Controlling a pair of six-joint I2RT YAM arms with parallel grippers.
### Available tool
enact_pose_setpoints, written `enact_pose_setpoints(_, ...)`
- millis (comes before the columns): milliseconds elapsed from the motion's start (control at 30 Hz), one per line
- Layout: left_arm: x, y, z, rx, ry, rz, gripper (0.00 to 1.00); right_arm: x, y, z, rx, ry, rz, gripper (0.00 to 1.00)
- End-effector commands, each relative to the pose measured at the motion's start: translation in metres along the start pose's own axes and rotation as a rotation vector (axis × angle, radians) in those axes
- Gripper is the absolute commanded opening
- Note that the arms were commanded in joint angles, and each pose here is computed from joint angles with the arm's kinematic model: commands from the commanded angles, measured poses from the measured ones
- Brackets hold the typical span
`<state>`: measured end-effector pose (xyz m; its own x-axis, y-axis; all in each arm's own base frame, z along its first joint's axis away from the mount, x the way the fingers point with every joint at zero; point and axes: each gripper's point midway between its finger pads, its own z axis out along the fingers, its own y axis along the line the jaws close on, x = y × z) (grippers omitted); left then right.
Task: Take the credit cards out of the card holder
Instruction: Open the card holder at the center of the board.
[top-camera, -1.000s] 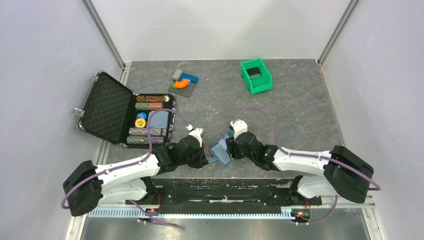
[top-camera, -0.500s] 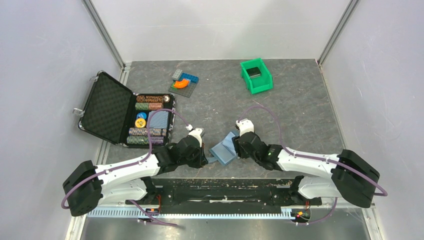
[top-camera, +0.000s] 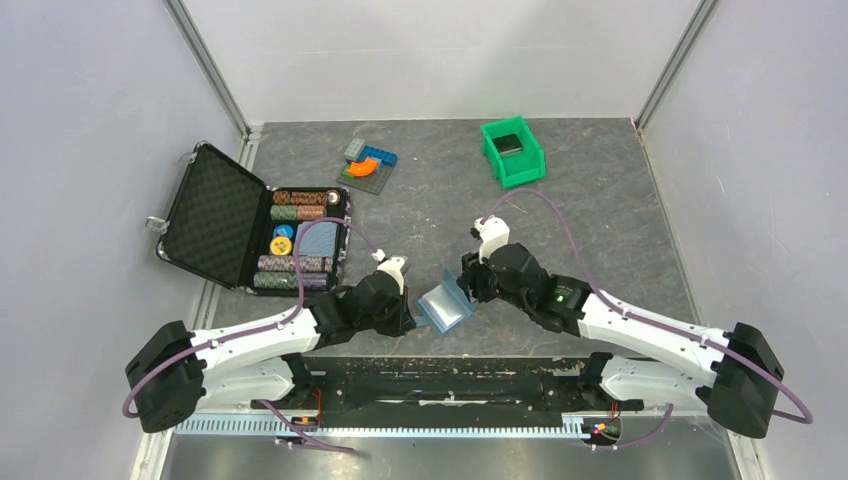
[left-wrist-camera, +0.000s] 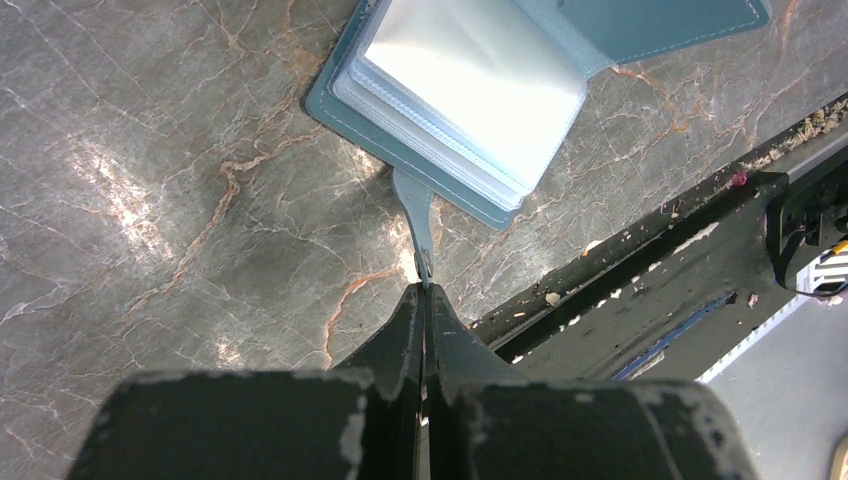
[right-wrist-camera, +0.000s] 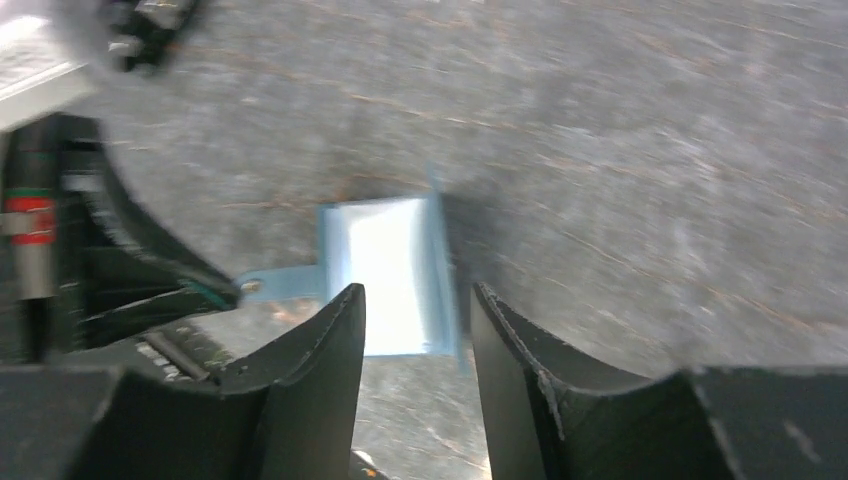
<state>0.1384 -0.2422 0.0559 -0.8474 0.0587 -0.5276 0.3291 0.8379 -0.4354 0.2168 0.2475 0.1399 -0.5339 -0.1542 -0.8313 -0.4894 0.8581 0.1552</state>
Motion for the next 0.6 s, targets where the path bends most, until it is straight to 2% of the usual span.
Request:
enact_pose_setpoints(0, -0.007, -0.01, -0.002, 0.038, -0.026, -0.033, 0.02, -0.015, 0.055, -0.005, -0.297, -0.054, 0.038, 0.44)
enact_pose_setpoints(167, -0.013, -0.017, -0.008, 0.072, -0.052, -0.034, 0.02, 0.003, 0.07, 0.003, -0.345, -0.021, 0.054, 0.43)
enact_pose_setpoints(333, -0.019, -0.024, -0.012, 0.102, -0.074, -0.035, 0.02, 0.019, 0.083, 0.009, -0.388, 0.025, 0.014, 0.53)
enact_pose_setpoints(567, -0.013, -0.016, -0.012, 0.074, -0.055, -0.037, 0.02, 0.04, 0.063, 0.045, -0.231, 0.106, -0.067, 0.67)
